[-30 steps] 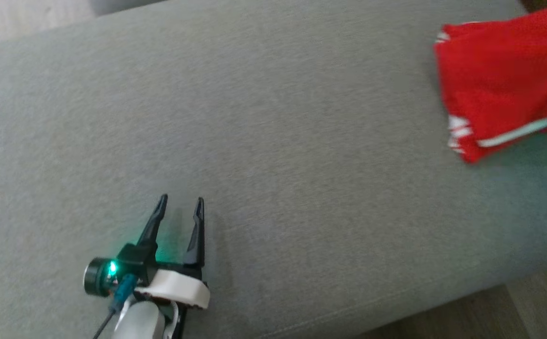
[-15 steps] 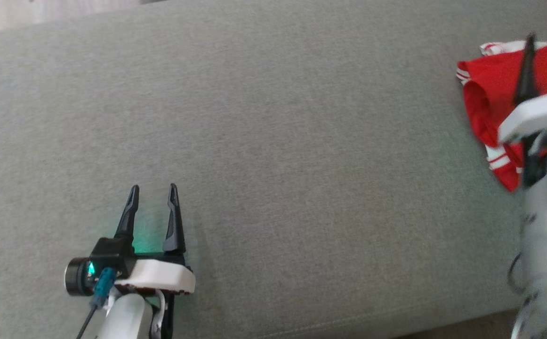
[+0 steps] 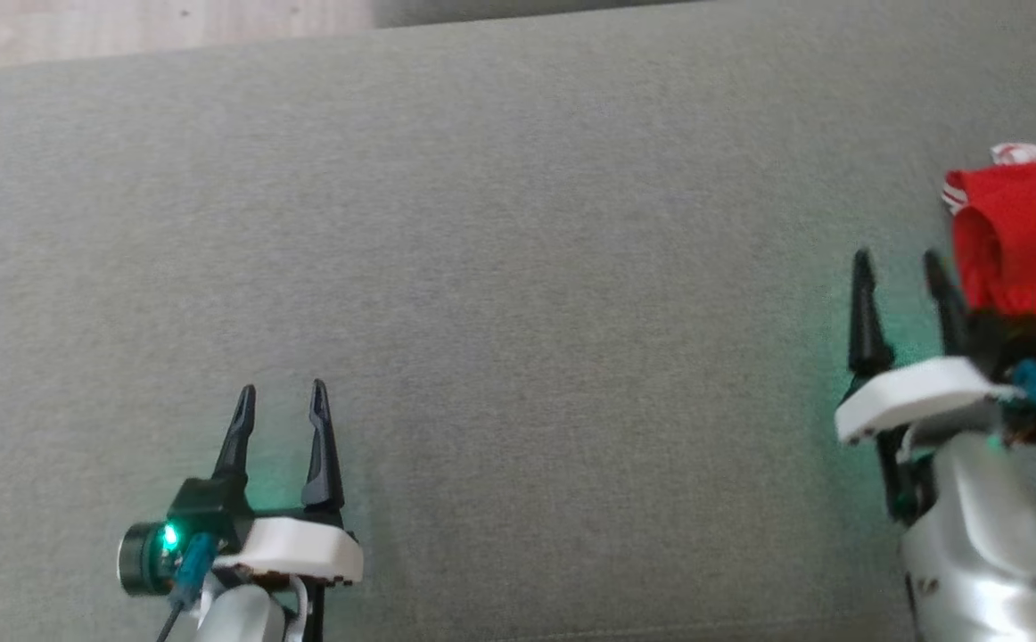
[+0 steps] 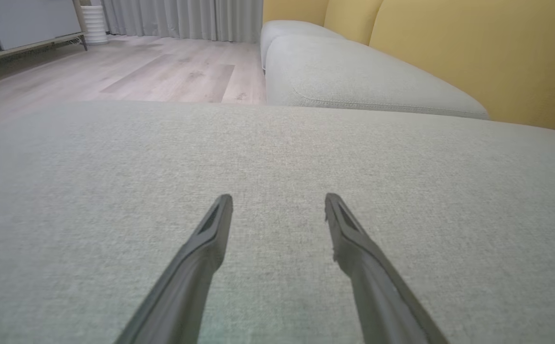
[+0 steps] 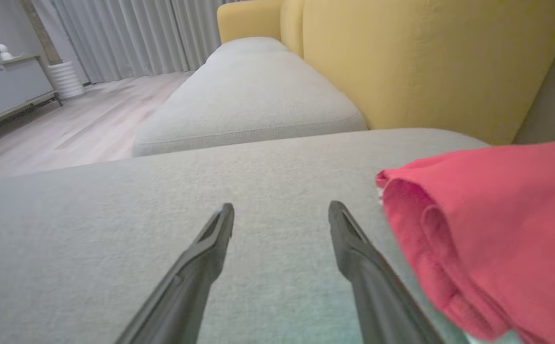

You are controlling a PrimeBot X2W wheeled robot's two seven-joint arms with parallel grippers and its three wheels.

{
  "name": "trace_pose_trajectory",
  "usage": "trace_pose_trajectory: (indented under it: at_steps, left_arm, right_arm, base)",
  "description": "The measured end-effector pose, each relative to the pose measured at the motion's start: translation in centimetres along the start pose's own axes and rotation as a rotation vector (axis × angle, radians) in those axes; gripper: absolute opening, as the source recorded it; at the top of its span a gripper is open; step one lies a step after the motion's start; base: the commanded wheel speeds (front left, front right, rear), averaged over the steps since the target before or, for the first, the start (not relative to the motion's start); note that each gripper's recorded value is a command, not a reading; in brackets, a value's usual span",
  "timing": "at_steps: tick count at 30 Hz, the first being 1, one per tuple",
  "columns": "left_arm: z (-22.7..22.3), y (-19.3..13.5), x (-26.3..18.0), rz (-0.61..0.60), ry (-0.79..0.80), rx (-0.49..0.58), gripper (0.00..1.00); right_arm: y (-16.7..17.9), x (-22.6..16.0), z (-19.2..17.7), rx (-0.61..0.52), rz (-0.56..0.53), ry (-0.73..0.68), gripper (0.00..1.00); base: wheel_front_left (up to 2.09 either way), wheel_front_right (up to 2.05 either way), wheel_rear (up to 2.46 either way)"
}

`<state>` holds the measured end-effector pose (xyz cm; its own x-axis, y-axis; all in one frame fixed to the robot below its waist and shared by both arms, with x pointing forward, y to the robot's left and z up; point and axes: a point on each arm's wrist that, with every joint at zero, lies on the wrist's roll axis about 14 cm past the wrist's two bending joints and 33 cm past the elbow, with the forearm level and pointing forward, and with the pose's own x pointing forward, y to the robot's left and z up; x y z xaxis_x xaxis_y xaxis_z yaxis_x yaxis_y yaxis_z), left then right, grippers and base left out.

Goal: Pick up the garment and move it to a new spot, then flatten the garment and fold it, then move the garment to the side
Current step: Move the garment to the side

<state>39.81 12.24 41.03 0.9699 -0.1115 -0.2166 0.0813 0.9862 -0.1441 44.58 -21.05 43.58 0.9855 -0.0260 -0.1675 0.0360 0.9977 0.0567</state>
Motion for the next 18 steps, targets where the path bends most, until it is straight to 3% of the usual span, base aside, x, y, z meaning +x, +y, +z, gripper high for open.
trace_pose_trajectory:
  at_steps: [7, 18]
  left_arm:
    - [1.1, 1.6, -1.3, 0.047, -0.034, 0.010, 1.00]
    - [1.7, 2.9, -4.0, 0.090, -0.063, -0.022, 1.00]
  right_arm:
    - [2.7, -1.4, -1.1, 0.062, 0.063, 0.021, 1.00]
    - [5.0, -3.2, -0.2, 0.065, 0.135, -0.004, 1.00]
  base:
    - [0.00, 0.00, 0.00]
    - [0.00, 0.00, 0.00]
